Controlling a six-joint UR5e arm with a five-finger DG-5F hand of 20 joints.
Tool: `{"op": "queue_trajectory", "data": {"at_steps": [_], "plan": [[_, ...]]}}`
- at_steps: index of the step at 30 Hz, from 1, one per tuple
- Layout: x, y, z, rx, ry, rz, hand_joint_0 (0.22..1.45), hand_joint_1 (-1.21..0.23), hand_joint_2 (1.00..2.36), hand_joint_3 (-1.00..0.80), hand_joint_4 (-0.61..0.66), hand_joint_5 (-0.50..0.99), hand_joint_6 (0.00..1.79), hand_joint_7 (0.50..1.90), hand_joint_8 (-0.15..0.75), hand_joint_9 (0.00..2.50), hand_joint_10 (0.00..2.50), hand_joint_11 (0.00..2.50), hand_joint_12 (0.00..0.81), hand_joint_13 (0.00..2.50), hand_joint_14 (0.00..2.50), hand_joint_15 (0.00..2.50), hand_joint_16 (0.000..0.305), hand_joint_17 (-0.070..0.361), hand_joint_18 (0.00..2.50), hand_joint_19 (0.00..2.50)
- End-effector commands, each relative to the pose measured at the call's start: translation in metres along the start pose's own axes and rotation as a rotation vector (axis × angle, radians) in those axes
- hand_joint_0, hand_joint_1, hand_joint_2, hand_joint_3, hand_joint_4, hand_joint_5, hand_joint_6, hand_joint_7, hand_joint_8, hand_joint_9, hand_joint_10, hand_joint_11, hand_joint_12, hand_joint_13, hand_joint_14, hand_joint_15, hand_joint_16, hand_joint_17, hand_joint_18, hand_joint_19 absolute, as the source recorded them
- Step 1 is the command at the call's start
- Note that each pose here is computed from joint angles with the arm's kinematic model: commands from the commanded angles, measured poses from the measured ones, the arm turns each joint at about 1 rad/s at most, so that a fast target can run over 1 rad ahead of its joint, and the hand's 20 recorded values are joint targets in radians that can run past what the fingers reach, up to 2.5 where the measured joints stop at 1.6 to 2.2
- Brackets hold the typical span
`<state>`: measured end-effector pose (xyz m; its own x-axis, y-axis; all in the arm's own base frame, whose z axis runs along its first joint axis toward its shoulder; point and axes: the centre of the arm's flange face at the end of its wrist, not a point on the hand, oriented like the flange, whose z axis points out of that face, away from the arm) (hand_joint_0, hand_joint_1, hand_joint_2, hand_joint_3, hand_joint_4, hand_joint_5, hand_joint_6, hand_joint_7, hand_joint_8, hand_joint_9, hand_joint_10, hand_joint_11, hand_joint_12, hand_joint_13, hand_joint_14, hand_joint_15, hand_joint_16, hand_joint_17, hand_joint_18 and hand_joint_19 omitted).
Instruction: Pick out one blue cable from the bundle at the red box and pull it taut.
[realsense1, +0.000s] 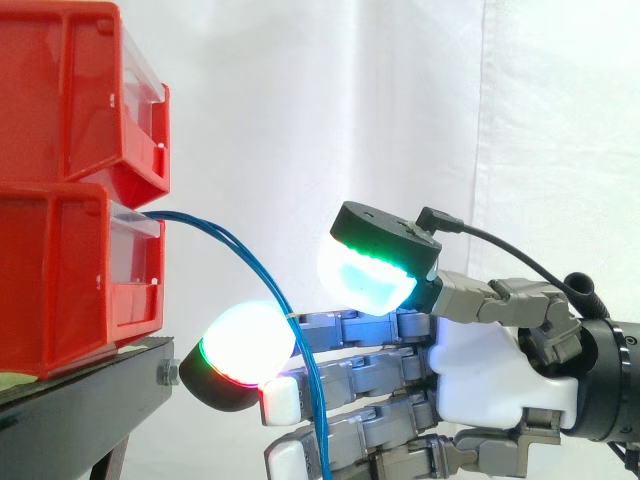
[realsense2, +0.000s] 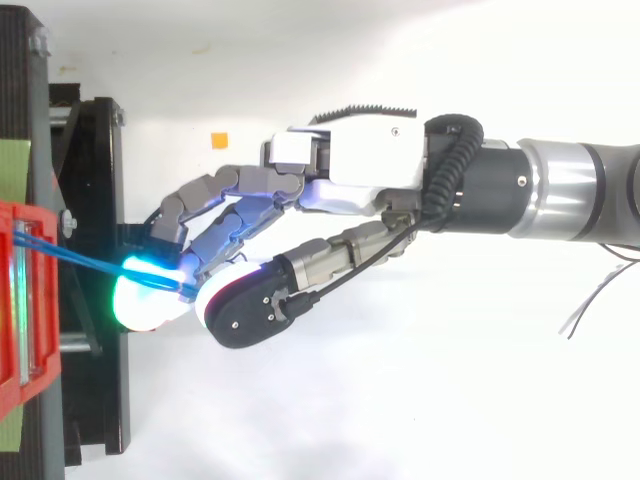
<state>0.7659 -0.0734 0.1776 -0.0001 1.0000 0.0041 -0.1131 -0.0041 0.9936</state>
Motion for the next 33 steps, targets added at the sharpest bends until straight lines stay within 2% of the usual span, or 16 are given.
{"op": "queue_trajectory", "data": {"at_steps": [1,10,17,22,33], "plan": [[-0.0018,-0.0005,-0.0003,0.002,0.001,0.0,0.6,-0.61,1.02,-0.27,0.07,-0.23,0.87,0.79,0.197,0.61,0.02,0.55,0.292,0.73,0.02,0.52,0.043,0.097,0.44,0.61],[-0.0049,0.0007,-0.0006,0.0,0.001,-0.001,0.58,-0.59,1.02,-0.3,0.11,-0.21,0.93,0.83,0.221,0.77,0.02,0.72,0.306,0.77,0.02,0.54,0.044,0.099,0.47,0.61],[-0.0059,0.0006,-0.0009,0.002,0.001,-0.001,0.57,-0.55,1.01,-0.38,0.13,-0.18,0.92,0.92,0.236,0.89,0.02,0.76,0.313,0.81,0.02,0.55,0.044,0.099,0.51,0.62],[-0.0069,-0.0001,-0.0007,0.003,0.001,-0.001,0.57,-0.53,1.01,-0.41,0.13,-0.17,0.92,0.93,0.233,0.93,0.02,0.78,0.309,0.84,0.02,0.56,0.044,0.099,0.52,0.62],[-0.0091,-0.0008,-0.0018,0.006,0.011,0.002,0.58,-0.62,1.02,-0.26,0.08,-0.15,0.93,0.98,0.228,0.97,0.03,0.79,0.303,0.87,0.02,0.56,0.044,0.098,0.57,0.62]]}}
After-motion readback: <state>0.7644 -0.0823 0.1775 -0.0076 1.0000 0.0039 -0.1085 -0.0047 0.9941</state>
